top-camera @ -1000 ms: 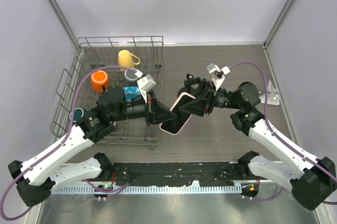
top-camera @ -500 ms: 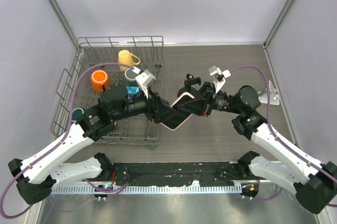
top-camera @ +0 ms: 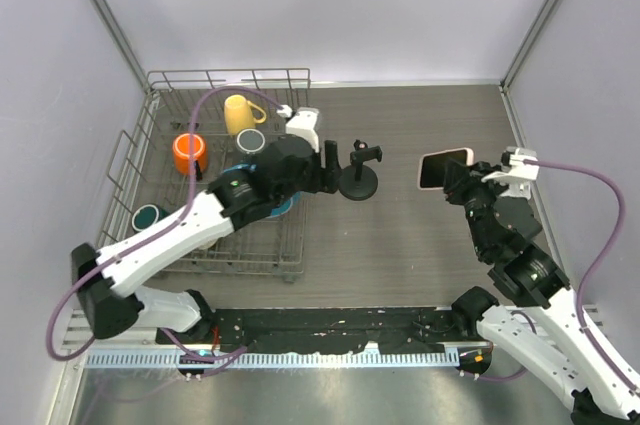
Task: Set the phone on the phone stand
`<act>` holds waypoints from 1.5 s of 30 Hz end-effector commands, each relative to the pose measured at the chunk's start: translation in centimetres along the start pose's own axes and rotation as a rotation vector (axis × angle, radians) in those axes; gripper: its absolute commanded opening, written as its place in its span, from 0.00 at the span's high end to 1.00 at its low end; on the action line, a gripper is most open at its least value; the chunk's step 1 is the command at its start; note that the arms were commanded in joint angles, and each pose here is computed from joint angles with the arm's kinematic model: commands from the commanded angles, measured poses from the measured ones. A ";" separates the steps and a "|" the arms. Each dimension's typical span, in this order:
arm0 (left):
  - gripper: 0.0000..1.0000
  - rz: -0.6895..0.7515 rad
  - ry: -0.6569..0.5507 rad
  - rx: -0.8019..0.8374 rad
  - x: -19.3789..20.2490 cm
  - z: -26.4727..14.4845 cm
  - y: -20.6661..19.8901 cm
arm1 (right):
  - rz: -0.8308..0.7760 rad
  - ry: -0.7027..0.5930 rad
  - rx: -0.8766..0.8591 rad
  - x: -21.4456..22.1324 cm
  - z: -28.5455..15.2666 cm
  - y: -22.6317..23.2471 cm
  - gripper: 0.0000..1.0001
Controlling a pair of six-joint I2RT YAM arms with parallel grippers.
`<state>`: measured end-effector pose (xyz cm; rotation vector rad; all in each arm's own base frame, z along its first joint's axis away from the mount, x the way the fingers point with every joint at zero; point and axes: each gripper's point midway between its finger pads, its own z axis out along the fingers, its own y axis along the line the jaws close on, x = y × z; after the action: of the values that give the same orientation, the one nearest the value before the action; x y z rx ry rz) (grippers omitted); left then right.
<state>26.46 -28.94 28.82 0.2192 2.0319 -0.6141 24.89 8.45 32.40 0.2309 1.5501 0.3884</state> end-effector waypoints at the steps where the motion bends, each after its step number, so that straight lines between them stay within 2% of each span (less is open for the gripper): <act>1: 0.29 0.030 -0.073 -0.151 -0.4 3.4 0.1 | -0.038 -0.165 0.265 -4.6 -1.9 -5.1 1.00; 7: 0.29 0.080 -0.150 -0.302 -0.1 7.8 -0.2 | -0.053 -0.173 0.223 -4.7 -2.1 -4.7 1.00; 8: 0.30 0.107 -0.133 -0.327 0.8 9.0 0.1 | -0.055 -0.171 0.216 -4.6 -2.0 -4.6 1.00; 12: 0.32 0.142 -0.134 -0.333 1.2 11.2 -0.5 | -0.068 -0.169 0.189 -4.3 -1.9 -4.2 1.00; 14: 0.37 0.160 -0.129 -0.348 1.7 12.2 -0.4 | -0.064 -0.175 0.177 -4.4 -1.9 -4.0 1.00; 19: 0.45 0.184 -0.152 -0.363 1.5 13.1 -0.5 | -0.075 -0.174 0.164 -4.2 -2.0 -4.0 1.00; 29: 0.52 0.258 -0.156 -0.354 1.8 14.4 -0.6 | -0.094 -0.153 0.110 -3.7 -1.5 -2.9 1.00; 32: 0.76 0.313 -0.138 -0.302 2.3 14.7 -1.2 | -0.095 -0.124 0.077 -3.2 -0.9 -2.0 1.00; 33: 0.92 0.321 -0.131 -0.267 2.5 14.8 -1.7 | -0.078 -0.123 0.065 -3.6 -0.9 -1.6 1.00; 34: 0.98 0.332 -0.127 -0.248 2.5 14.5 -1.8 | -0.086 -0.093 0.060 -3.1 -0.3 -1.1 1.00; 36: 1.00 0.376 -0.106 -0.219 2.9 13.9 -1.6 | -0.081 -0.061 0.062 -3.7 -0.2 -0.6 1.00; 38: 1.00 0.412 -0.073 -0.120 3.6 12.5 -2.0 | -0.112 0.019 0.080 -2.6 0.3 -0.5 0.99; 40: 1.00 0.413 -0.030 0.036 4.3 11.5 -2.9 | -0.113 0.072 0.012 -2.6 0.3 1.2 1.00; 41: 1.00 0.415 0.003 0.082 5.2 10.9 -2.6 | -0.139 0.139 0.004 -1.3 0.3 1.3 0.99; 45: 1.00 0.415 0.087 0.240 5.2 7.3 -2.3 | -0.149 0.276 -0.107 0.8 -1.3 2.7 1.00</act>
<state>31.99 -34.86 18.74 0.6035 1.9669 -0.3249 25.55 9.21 31.24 0.0589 1.7705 0.2294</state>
